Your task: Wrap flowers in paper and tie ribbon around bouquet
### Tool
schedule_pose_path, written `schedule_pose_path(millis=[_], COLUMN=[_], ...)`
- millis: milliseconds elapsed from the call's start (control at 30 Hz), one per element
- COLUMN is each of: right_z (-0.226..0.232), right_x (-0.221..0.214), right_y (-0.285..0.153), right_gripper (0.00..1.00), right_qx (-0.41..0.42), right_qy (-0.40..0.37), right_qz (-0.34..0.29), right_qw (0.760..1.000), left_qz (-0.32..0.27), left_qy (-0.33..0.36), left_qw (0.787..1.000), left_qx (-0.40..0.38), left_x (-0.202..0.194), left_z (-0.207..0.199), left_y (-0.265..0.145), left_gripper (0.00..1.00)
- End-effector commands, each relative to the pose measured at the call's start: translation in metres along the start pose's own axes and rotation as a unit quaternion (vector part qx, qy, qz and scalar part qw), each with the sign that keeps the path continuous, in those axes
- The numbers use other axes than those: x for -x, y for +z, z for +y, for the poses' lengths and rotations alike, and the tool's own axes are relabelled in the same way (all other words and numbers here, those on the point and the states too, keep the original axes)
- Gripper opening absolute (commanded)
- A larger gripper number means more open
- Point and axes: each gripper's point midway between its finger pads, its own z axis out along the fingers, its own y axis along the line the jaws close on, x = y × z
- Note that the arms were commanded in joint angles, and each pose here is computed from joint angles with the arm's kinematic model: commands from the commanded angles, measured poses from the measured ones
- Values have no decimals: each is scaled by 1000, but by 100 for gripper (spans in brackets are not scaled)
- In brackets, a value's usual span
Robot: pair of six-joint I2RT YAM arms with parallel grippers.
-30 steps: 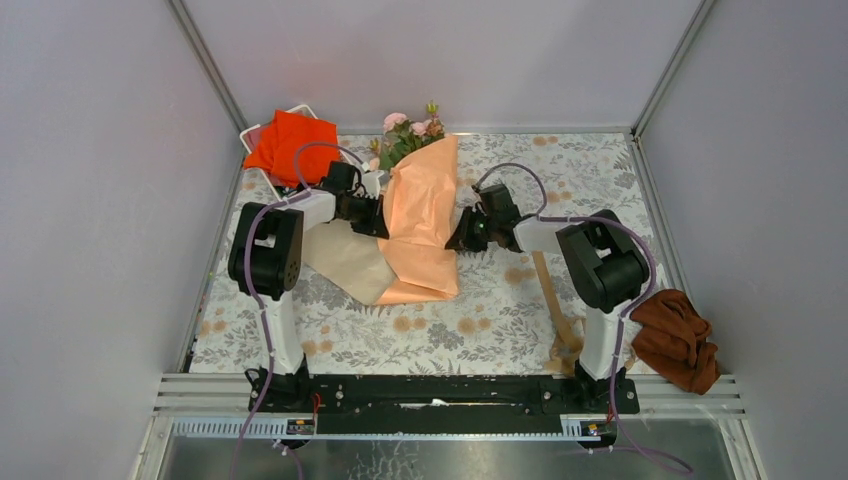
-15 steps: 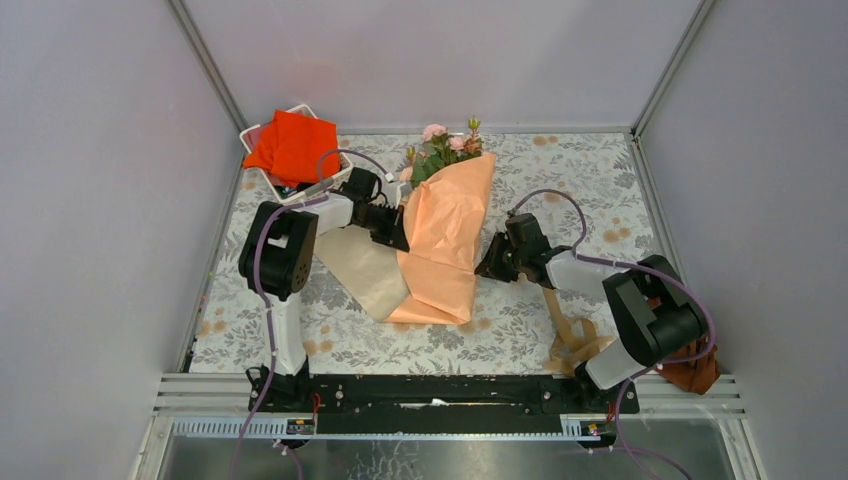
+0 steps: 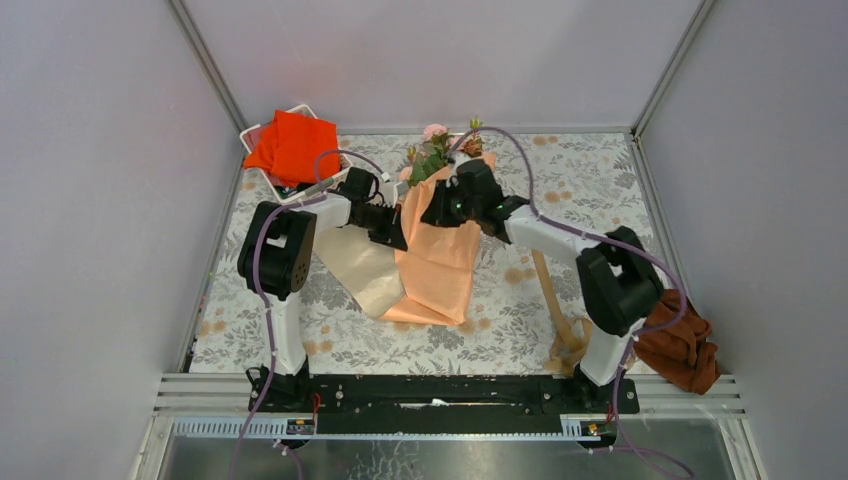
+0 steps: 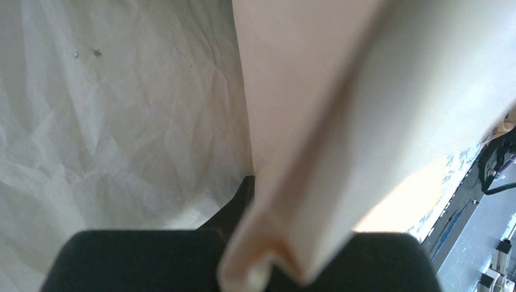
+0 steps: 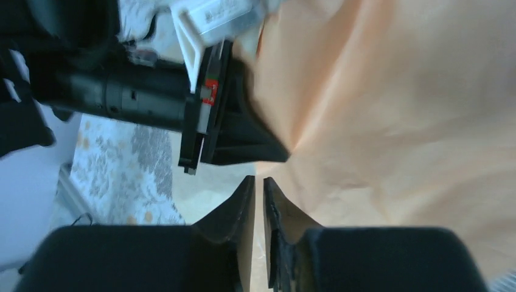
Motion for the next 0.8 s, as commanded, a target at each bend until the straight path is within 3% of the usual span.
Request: schedule_pose_path(millis=[0, 233, 333, 467, 633, 767], right_z=[6, -39, -62, -73, -71, -70], right_x=[-53, -108, -124, -133, -135, -135], right_y=[35, 61, 58, 53, 54, 55], right_gripper=[14, 9, 8, 8, 8, 7], right_qx=[66, 1, -48, -65, -55, -50], right_qy=[57, 104, 109, 113, 114, 112], right_qz=[74, 134, 149, 152, 158, 159], right_qw=[993, 985, 982, 980, 979, 980], left_qz=[20, 15, -1, -53, -115, -137], left_qy=[-21, -25, -21, -32, -153, -227], left_qw=[998, 998, 998, 993, 959, 932], left_qx=[48, 51, 53, 105, 210, 248], left_x=[-18, -10, 5, 22, -3, -35], left_z=[26, 23, 18, 34, 99, 132], left_y=[3, -5, -28, -90, -164, -183], left_gripper=[0, 0, 30, 73, 97, 99])
